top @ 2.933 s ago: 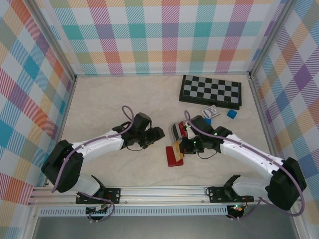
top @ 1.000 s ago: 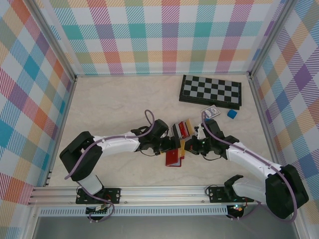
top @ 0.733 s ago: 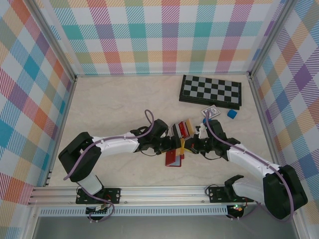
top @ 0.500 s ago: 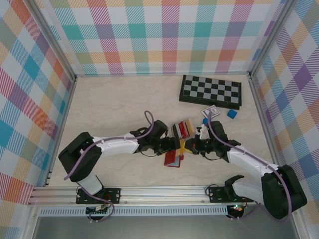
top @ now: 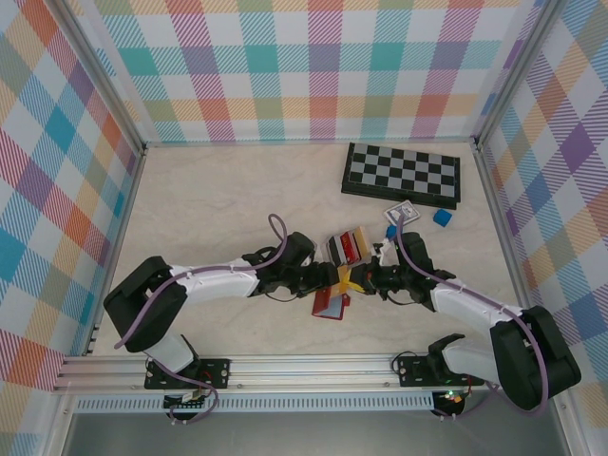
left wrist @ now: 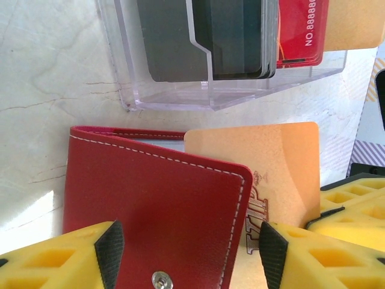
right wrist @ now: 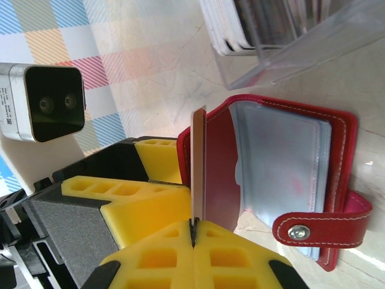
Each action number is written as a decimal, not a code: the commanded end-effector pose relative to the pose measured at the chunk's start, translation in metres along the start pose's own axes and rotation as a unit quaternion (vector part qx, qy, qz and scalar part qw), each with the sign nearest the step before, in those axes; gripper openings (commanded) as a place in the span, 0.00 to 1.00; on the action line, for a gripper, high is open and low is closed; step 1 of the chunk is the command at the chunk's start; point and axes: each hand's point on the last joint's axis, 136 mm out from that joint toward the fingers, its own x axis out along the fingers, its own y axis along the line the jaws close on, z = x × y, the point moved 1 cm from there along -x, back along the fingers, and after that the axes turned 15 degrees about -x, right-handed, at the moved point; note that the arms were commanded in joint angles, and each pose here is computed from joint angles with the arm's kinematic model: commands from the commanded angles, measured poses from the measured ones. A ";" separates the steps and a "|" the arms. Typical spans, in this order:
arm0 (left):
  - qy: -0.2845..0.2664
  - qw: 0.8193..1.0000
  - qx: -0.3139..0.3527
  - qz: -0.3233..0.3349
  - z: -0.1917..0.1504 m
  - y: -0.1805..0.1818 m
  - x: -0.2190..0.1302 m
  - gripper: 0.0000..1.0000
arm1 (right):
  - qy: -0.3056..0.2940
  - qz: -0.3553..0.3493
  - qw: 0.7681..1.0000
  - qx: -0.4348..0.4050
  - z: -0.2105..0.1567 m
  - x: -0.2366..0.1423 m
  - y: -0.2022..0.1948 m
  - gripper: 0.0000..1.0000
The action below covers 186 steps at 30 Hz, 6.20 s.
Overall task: Put the credit cards into the card holder
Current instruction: Open the card holder at the bottom-center of the table, then flip over the card slot in the card holder, then insert the credit card into the card slot.
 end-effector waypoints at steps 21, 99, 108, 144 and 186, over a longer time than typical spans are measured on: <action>-0.020 0.999 -0.040 -0.006 0.015 0.024 -0.016 0.27 | 0.011 0.066 0.998 -0.016 0.011 0.003 0.028 0.00; -0.018 0.997 -0.062 0.039 0.024 0.070 -0.021 0.00 | 0.088 -0.230 0.960 -0.134 -0.030 0.033 -0.026 0.01; -0.028 0.997 -0.049 0.054 0.023 0.077 -0.031 0.38 | 0.092 -0.239 0.960 -0.111 -0.035 0.039 -0.043 0.00; 0.012 0.993 -0.003 0.120 0.013 0.090 -0.003 0.17 | 0.052 -0.160 0.981 -0.096 -0.028 0.023 -0.040 0.00; 0.060 0.993 0.017 0.104 -0.018 0.075 0.017 0.06 | 0.058 -0.120 0.988 -0.079 -0.048 0.032 -0.044 0.03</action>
